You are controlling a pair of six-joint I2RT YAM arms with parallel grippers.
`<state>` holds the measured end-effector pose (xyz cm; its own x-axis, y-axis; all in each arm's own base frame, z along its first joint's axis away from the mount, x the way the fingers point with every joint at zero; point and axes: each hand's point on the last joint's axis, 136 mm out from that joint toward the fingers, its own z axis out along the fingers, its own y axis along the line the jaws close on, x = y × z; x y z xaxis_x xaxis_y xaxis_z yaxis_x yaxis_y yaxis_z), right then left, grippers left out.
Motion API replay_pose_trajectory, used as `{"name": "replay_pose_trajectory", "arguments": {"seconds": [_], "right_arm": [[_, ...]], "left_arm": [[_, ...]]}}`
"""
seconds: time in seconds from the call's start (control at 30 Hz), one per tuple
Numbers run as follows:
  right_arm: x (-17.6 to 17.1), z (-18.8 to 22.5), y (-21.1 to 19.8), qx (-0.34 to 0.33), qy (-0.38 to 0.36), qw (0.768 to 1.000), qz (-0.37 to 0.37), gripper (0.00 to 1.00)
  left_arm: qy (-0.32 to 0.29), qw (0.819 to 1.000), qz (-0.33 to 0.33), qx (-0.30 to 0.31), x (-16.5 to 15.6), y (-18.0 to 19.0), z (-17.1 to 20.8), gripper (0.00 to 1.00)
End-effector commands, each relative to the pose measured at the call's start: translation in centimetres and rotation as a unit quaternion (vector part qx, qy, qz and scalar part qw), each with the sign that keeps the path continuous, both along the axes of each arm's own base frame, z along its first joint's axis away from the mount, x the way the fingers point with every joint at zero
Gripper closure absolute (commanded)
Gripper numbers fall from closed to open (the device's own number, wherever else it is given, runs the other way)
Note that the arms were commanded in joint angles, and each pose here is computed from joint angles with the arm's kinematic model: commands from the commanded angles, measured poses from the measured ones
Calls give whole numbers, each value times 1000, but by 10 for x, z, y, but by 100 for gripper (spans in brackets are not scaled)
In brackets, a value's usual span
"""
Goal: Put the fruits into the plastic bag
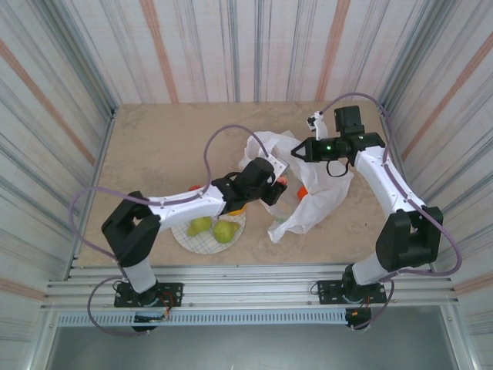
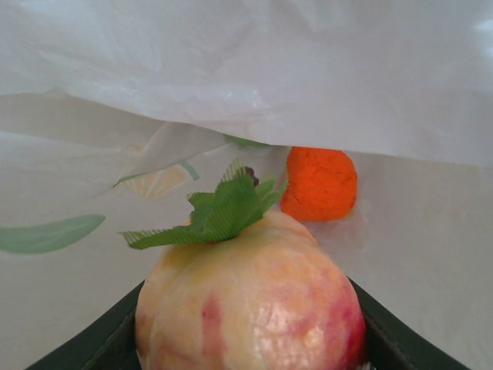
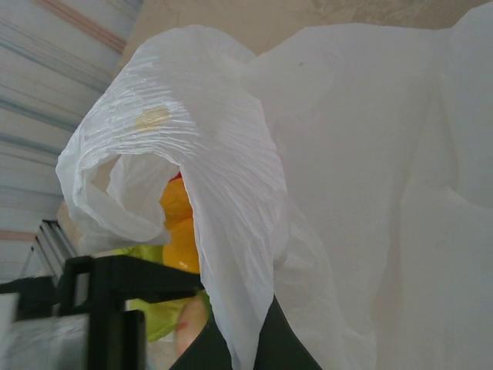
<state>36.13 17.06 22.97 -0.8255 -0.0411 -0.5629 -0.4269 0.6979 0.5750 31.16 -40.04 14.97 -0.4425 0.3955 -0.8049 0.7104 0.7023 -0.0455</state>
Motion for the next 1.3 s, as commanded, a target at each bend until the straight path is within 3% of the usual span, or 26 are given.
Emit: {"name": "replay_pose_trajectory", "arguments": {"seconds": [0.0, 0.33, 0.7, 1.03, 1.27], "right_arm": [[-6, 17, -3, 20, -17, 1000, 7, 100], [-1, 28, -13, 53, -16, 998, -8, 100], [1, 23, -16, 48, -10, 999, -14, 100], [0, 20, -19, 43, -8, 999, -17, 100], [-1, 19, -23, 36, -13, 999, -23, 100]], "left_arm": [[-23, 999, -15, -22, 16, -22, 2, 52], [-58, 996, 35, -55, 60, -59, -27, 52], [-60, 993, 90, -45, 90, -67, -63, 47], [-40, 992, 91, -77, 77, -60, -42, 27], [-20, 992, 76, -98, 50, -39, -17, 24]]}}
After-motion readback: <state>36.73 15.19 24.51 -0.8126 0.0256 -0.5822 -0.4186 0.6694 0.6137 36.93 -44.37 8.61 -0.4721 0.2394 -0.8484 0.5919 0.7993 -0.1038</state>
